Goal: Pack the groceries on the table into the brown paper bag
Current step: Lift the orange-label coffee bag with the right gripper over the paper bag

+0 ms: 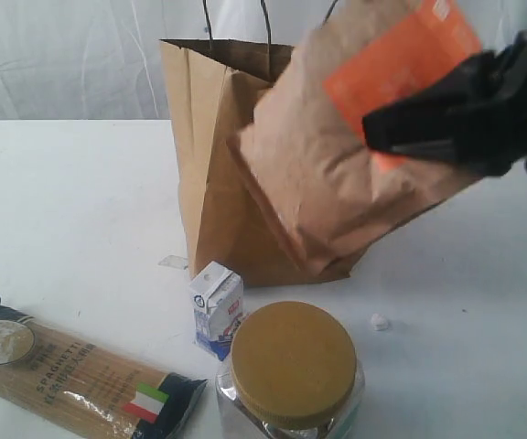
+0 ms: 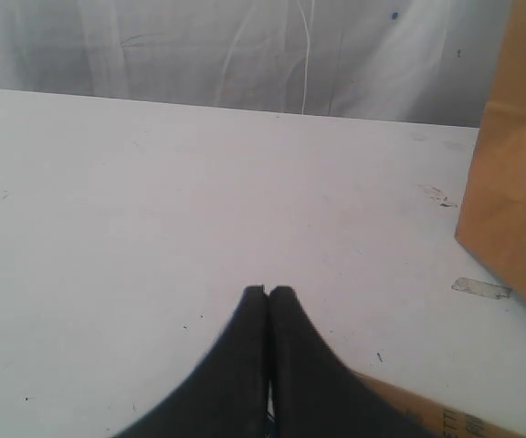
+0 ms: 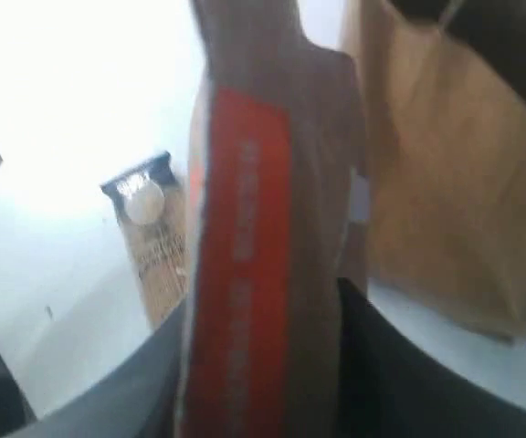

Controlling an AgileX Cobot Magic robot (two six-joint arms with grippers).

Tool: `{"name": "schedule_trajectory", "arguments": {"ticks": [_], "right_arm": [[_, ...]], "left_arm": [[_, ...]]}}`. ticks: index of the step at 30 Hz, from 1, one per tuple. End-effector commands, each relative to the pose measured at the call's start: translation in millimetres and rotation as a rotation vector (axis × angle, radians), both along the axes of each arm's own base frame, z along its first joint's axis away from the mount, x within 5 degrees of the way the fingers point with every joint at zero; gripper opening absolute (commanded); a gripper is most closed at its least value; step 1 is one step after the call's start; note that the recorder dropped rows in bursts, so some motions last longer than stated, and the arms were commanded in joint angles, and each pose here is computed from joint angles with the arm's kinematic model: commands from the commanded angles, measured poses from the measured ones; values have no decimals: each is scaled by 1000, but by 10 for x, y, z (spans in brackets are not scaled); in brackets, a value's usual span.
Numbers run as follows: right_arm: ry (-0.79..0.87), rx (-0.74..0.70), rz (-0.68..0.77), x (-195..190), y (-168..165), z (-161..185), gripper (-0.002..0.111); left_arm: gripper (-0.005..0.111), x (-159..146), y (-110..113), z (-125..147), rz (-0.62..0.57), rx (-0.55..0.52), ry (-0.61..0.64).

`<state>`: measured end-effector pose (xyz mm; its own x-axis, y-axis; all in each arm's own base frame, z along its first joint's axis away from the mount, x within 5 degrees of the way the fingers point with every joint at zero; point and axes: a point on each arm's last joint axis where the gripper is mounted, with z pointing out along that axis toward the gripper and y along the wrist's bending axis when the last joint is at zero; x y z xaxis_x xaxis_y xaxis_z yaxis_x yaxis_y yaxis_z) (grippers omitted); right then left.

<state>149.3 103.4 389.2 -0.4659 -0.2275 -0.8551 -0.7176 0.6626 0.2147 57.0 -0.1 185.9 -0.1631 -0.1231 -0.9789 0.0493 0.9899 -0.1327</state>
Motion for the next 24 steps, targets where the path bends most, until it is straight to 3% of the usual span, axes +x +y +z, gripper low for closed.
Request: {"name": "schedule_trajectory", "arguments": {"ticks": [1,6,10,11,13,17,24], "right_arm": [[-222,102,-46,-197,-102,415,0],[-315,77,-121,-131,-159,461,0],[-505,229,-252,-257,-302,751,0],[-518,312,-301,-305,-352,844,0],[-560,348,-347,-319,-401,942,0],[-716,263,-526,150,-452,946,0],[-548,118,-637,1170,-520,740,0]], "left_arm": [[0,-1,-6,-5,-6,-7,-9],[0,-1,-6,-5,-6,-7,-9],[0,-1,-6,-5,-6,-7,-9],[0,-1,-6,-5,-6,-7,-9],[0,-1,-6,-5,-6,-7,-9],[0,-1,-6,-5,-6,-7,-9],[0,-1,-5,-6,-5,-7,-9]]}}
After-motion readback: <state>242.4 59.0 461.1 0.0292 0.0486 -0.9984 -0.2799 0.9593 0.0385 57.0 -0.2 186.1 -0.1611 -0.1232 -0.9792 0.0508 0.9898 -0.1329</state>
